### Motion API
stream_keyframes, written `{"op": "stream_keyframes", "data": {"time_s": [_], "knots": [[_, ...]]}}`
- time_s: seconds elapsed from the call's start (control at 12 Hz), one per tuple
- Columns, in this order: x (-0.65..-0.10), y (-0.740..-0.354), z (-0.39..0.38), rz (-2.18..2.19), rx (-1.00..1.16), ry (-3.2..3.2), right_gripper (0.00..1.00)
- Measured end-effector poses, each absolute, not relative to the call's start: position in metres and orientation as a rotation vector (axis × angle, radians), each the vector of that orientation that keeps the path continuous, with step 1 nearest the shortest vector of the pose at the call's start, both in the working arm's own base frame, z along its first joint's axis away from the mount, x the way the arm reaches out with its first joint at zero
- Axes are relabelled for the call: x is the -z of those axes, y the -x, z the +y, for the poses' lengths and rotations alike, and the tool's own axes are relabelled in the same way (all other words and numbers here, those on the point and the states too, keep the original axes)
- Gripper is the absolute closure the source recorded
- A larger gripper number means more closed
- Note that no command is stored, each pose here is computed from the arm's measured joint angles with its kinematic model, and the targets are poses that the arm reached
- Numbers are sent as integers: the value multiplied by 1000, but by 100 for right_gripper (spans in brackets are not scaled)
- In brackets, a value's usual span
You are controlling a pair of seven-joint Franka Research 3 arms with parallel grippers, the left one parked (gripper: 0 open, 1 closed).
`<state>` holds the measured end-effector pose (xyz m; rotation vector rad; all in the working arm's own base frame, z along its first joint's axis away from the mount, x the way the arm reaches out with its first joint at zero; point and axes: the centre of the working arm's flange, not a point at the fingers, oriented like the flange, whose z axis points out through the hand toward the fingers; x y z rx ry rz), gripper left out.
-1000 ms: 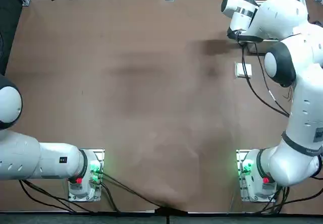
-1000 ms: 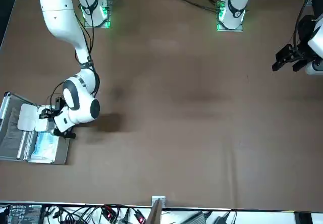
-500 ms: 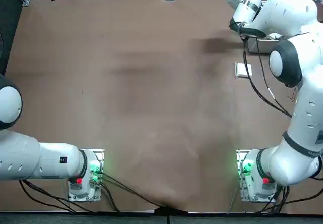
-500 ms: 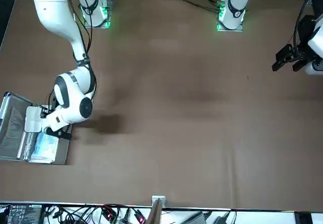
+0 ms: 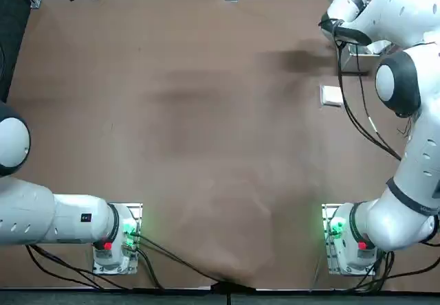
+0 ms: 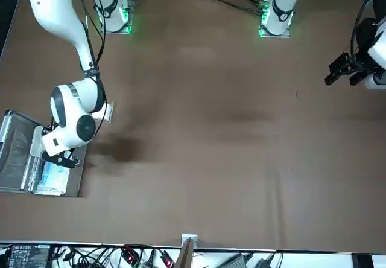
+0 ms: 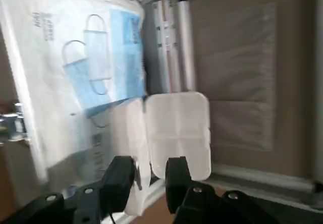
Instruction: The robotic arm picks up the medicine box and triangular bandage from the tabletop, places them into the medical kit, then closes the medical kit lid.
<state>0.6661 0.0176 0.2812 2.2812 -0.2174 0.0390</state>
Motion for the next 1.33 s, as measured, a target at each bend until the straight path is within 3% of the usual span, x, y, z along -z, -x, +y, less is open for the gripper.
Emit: {"op": "stream_keyframes", "data": {"time_s": [1.33], "knots": [[-355,-672,19,-294,-87,-2465,58]]}}
